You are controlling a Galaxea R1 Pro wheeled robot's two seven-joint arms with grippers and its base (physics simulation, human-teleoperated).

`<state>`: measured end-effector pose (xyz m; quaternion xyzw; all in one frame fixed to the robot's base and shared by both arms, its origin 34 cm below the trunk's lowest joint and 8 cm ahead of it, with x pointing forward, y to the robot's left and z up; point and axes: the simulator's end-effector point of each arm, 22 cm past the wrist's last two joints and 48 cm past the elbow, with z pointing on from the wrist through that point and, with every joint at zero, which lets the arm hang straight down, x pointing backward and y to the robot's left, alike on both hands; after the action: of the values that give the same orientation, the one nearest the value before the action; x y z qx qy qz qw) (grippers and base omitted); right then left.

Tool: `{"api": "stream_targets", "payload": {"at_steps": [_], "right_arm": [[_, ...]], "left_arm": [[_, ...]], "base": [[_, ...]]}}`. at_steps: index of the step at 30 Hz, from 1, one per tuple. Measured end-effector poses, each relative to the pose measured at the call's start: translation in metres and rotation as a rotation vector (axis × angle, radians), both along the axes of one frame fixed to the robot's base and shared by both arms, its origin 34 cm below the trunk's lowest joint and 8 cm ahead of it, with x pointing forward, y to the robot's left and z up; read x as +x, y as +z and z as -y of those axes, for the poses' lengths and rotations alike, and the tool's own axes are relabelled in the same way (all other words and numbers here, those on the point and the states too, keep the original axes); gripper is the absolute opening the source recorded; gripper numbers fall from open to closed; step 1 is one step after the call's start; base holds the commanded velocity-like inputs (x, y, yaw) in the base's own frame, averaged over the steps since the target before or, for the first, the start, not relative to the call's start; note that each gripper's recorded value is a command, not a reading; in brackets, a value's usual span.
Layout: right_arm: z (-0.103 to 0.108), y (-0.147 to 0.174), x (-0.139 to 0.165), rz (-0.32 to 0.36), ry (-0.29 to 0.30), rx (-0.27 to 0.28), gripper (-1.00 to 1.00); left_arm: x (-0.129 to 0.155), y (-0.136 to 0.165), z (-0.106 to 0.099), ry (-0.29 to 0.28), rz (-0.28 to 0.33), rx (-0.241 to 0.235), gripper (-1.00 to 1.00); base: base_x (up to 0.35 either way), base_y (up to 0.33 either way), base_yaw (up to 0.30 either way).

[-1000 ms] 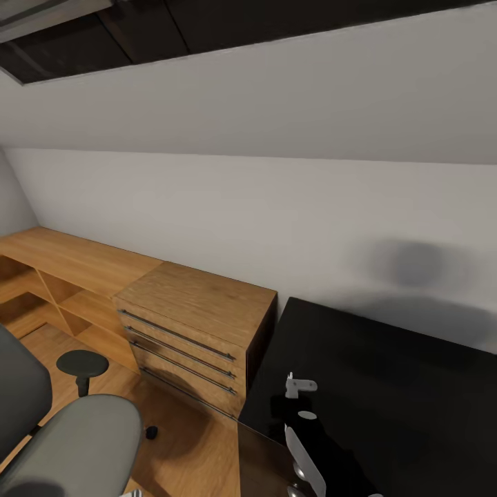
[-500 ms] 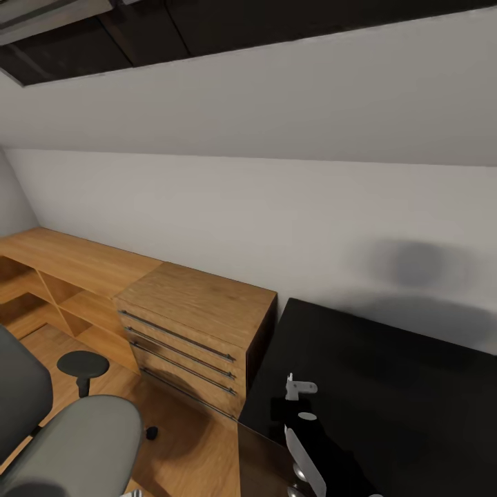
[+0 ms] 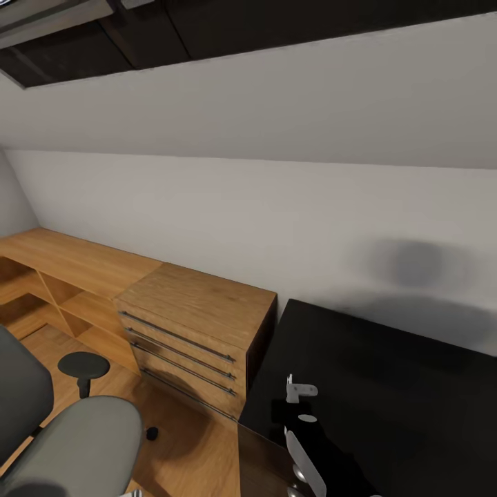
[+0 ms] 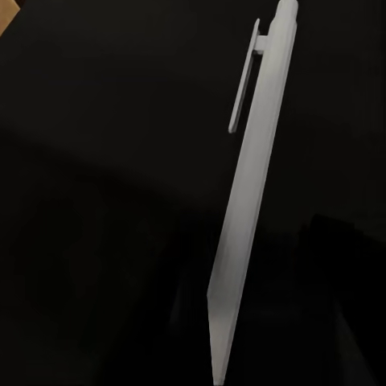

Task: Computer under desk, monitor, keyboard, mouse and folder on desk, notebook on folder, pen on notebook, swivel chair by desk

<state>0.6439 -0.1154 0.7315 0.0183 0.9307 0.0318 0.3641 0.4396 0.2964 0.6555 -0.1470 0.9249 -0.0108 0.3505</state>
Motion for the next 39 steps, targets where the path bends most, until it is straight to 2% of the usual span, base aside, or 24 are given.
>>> {"api": "stream_targets", "payload": {"at_steps": [15,17,39], "right_arm": [[0.0024,-0.0008,-0.0045,-0.014,-0.001,-0.009,-1.0],[0.0013,-0.0006,-0.0072,-0.027,-0.009,0.006,-1.0],[0.0006,-0.0003,-0.0072,-0.027,-0.006,0.006,-1.0]], "left_arm": [[-0.0005,0.0055,-0.0007,-0.001,0.0,0.001,1.0],[-0.0009,0.008,-0.0007,0.0,-0.001,0.001,1.0],[-0.0007,0.0083,-0.0012,0.0,0.001,0.001,1.0]], "base": [[0.0,0.0,0.0],[0.0,0.0,0.0],[0.0,0.0,0.0]]}}
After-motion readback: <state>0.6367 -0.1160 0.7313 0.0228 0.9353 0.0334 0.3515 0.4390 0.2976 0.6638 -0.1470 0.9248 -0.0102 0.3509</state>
